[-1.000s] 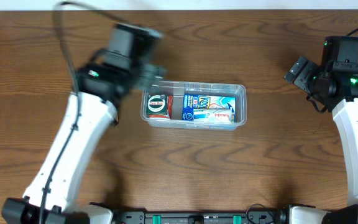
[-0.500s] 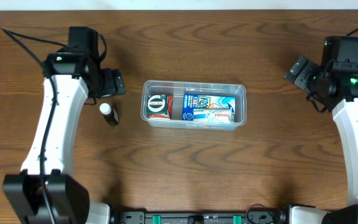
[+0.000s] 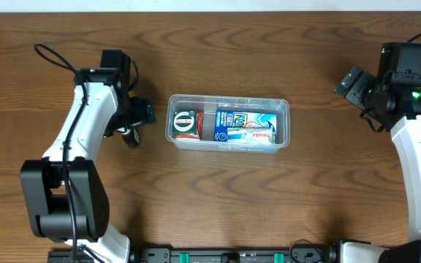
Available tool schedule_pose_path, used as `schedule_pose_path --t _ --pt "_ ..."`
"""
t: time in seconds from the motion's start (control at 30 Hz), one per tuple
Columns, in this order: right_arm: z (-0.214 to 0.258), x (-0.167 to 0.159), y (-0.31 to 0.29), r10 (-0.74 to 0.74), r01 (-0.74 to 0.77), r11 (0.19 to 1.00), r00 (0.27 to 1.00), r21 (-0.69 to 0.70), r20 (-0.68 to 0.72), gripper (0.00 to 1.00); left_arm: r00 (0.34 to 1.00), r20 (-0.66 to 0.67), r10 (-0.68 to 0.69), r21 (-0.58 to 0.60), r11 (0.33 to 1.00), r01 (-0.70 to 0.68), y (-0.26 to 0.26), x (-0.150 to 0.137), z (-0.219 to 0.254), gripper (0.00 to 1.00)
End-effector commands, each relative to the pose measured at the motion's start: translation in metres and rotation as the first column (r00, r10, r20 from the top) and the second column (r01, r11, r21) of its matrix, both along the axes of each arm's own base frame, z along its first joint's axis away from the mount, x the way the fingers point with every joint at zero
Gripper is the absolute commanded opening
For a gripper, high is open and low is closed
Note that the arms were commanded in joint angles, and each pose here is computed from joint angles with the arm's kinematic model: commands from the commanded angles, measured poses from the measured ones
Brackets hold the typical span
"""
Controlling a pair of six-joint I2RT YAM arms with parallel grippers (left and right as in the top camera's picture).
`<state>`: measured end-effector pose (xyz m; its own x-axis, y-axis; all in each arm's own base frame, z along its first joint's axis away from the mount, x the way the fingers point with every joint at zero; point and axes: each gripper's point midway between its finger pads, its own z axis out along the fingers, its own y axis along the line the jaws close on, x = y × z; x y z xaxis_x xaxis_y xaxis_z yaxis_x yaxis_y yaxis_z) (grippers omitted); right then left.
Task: Pack container
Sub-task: 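Open the left gripper and withdraw toward the dark bottle, then grasp the dark bottle with white cap with the left gripper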
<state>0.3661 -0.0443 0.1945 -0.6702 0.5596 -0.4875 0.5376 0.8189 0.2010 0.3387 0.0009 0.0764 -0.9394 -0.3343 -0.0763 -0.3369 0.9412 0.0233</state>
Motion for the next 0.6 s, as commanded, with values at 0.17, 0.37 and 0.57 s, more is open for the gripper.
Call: schedule_pose_path --t 0.17,0.37,0.57 --pt "0.001 0.001 -0.003 -0.015 0.015 1.0 1.0 -0.003 0.004 0.99 0.999 -0.028 0.025 -0.013 1.0 -0.025 -0.0001 -0.0038 -0.0095 0.7" --pt "0.001 0.001 -0.003 -0.015 0.015 1.0 1.0 -0.003 0.004 0.99 0.999 -0.028 0.025 -0.013 1.0 -0.025 -0.0001 -0.0038 -0.0095 0.48" --pt "0.0009 0.0009 -0.003 -0.014 0.014 1.0 1.0 -0.003 0.003 0.99 0.999 -0.027 0.025 -0.013 1.0 -0.025 -0.0001 -0.0036 -0.0094 0.28"
